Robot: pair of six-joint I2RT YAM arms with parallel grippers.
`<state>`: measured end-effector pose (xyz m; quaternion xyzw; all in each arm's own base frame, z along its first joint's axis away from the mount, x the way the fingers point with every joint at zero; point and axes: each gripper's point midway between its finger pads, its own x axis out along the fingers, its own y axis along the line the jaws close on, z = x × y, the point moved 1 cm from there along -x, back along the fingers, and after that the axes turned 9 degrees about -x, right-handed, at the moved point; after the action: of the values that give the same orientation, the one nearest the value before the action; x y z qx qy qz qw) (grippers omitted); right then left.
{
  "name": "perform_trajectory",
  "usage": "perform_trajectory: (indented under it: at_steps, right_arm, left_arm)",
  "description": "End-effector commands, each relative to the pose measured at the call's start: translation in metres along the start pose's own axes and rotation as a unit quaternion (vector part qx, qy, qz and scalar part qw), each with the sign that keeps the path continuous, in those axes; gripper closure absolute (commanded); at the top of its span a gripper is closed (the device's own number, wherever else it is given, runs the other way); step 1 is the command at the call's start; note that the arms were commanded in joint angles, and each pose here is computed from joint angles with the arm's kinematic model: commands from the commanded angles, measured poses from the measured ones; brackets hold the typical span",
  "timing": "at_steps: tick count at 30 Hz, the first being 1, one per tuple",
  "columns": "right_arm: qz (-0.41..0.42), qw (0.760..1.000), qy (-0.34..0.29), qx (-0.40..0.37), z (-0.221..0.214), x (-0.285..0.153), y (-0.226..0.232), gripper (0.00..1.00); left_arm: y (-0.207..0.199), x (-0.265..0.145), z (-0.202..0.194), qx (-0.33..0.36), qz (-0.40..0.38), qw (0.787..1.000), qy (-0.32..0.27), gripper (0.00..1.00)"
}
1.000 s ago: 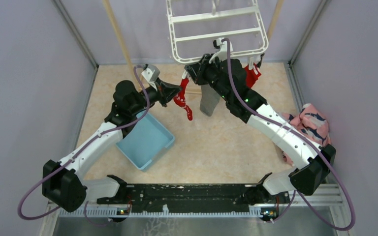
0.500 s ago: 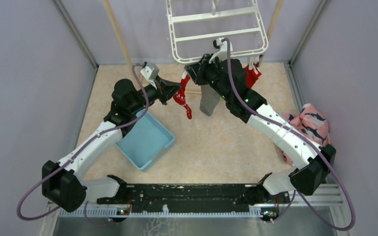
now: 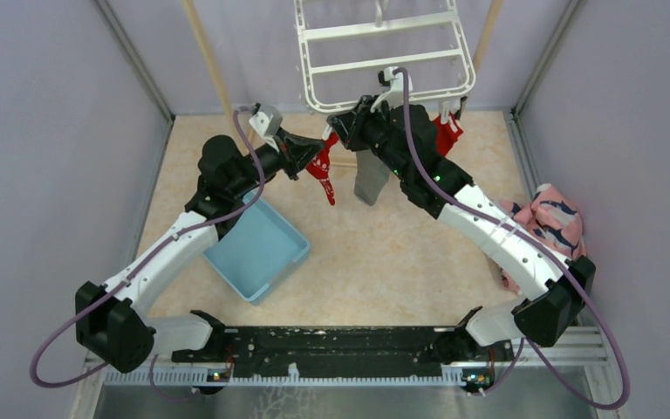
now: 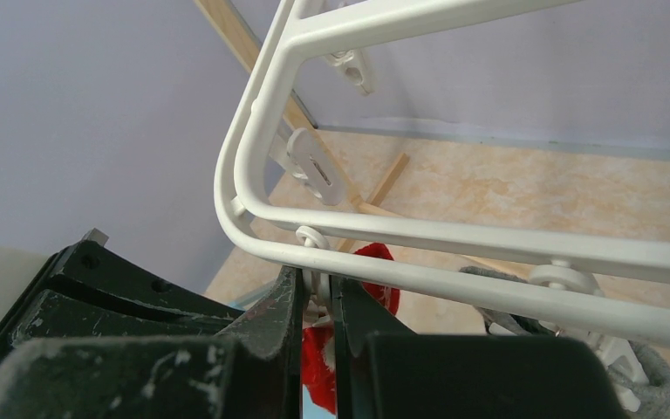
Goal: Clip the socks to the hanger
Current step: Clamp the sock onto the hanger.
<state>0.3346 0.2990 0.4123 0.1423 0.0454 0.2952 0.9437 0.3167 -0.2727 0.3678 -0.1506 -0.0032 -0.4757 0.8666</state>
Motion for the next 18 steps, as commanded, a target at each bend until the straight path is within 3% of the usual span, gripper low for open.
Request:
perform_trajectory:
  at_steps: [1, 11, 18]
  right_arm:
    - [0.009, 1.0, -0.019, 0.009, 0.0188, -0.0094, 0.0048, 1.0]
    - [0.004, 1.0, -0.028, 0.009, 0.0236, -0.012, 0.0033, 0.98]
    - [-0.002, 0.999, -0.033, 0.01, 0.0256, -0.0145, 0.0013, 0.86]
  left_arm:
    - [-0.0085, 0.0025, 0.0266, 0.029, -0.01, 0.999, -0.036, 1.0]
    - [-0.0071, -0.0003, 0.0339, 0.042, 0.007, 0.998, -0.049, 1.0]
    - [-0.0058, -0.0022, 0.0341, 0.044, 0.013, 0.998, -0.054, 1.0]
